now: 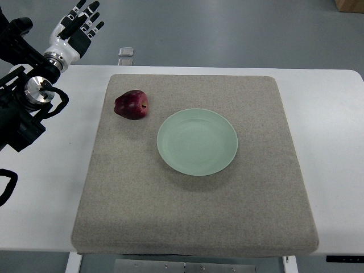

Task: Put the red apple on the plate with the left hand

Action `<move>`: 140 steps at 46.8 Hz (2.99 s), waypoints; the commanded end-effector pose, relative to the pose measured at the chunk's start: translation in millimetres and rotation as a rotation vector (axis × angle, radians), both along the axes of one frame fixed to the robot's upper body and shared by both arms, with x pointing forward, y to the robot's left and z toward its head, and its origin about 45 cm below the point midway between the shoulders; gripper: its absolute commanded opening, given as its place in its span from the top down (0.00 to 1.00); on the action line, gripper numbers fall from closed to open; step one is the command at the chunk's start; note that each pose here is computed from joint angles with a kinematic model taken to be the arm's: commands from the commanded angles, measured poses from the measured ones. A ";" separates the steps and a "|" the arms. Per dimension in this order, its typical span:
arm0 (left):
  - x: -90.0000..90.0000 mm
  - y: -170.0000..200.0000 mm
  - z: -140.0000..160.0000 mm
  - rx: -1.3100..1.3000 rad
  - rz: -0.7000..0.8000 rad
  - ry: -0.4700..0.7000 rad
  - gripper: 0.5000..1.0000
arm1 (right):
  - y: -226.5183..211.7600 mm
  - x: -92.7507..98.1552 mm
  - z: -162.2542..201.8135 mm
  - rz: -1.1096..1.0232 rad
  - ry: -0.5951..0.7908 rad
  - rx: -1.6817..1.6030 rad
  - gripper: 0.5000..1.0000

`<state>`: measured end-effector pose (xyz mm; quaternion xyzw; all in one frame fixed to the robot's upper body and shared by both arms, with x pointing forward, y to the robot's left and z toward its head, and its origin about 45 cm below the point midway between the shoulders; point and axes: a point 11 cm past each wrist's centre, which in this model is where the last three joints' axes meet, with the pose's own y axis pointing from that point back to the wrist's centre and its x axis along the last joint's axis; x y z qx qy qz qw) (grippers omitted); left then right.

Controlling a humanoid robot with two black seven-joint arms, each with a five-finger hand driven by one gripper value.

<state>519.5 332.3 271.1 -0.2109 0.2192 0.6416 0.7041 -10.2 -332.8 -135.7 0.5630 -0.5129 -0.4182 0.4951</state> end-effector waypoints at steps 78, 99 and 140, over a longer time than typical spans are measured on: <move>0.8 -21.5 37.7 0.742 -0.329 -0.072 0.02 | 0.2 -0.1 0.0 0.001 0.001 0.001 0.07; -26.0 -20.7 41.5 1.072 -0.656 -0.085 0.02 | -0.3 0.0 0.0 0.001 0.000 -0.001 0.07; -55.9 -68.4 28.5 1.764 -0.988 -0.206 0.02 | 0.2 0.0 0.0 -0.001 0.000 0.001 0.07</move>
